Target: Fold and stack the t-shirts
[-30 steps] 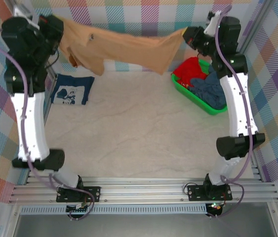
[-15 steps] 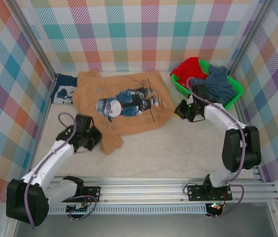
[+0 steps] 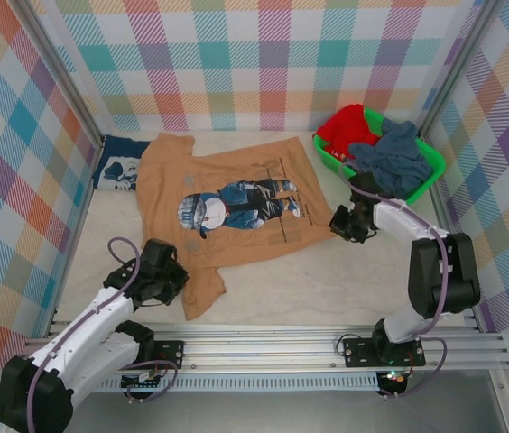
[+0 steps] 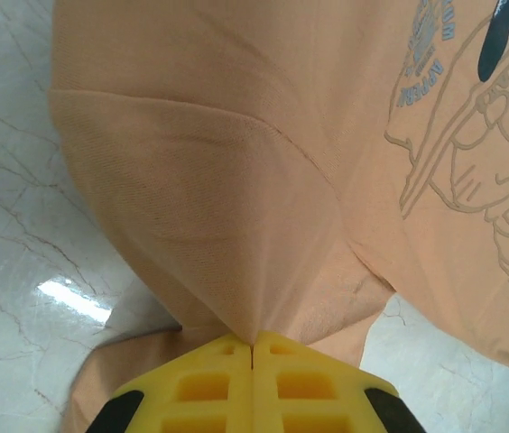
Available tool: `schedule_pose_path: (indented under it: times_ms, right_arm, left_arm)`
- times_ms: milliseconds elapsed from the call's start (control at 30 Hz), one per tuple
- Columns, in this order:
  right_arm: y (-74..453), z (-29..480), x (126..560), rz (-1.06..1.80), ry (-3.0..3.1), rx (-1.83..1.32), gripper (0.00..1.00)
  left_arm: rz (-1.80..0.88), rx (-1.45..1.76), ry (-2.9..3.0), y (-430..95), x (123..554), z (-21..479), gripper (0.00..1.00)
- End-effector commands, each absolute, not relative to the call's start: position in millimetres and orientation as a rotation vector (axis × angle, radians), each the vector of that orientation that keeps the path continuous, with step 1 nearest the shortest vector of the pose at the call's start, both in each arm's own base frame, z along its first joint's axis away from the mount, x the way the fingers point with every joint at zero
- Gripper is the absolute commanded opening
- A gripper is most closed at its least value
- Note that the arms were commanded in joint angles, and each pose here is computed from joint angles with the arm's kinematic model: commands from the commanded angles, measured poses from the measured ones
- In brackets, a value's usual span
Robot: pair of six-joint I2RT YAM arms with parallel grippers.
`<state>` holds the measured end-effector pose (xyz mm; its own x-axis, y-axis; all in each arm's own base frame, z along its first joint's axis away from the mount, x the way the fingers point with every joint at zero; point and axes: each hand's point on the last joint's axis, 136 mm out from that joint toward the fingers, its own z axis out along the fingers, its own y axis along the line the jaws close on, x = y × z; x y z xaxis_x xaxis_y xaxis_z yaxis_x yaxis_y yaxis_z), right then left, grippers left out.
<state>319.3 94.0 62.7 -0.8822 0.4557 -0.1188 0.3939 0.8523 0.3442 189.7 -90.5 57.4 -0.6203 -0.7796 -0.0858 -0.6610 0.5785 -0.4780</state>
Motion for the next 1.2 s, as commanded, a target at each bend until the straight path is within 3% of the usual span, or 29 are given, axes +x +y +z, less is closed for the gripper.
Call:
schedule_pose_path:
  times_ms: [0, 400, 667, 900, 1167]
  right_arm:
    - [79.4, 61.2, 296.0, 0.369, 2.861, 0.694, 0.00]
    - [48.8, 43.1, 251.2, 0.150, 2.902, 0.854, 0.00]
    - [12.1, 46.7, 239.4, 0.062, 2.844, 1.024, 0.00]
    - [28.1, 35.1, 232.6, 0.175, 2.909, 1.065, 0.00]
    - [47.5, 26.4, 222.4, 0.182, 2.987, 0.997, 0.00]
  left_arm:
    - [-0.553, -1.225, 2.519, -88.4, 188.9, 55.1, 0.00]
    - [-0.374, -1.236, 2.602, -82.5, 183.5, 47.5, 0.00]
    - [-0.396, -1.197, 2.643, -94.6, 188.0, 41.8, 0.00]
    - [-0.320, -1.183, 2.668, -98.7, 193.8, 39.9, 0.00]
    - [-0.050, -1.323, 2.541, -50.1, 162.9, 47.5, 0.00]
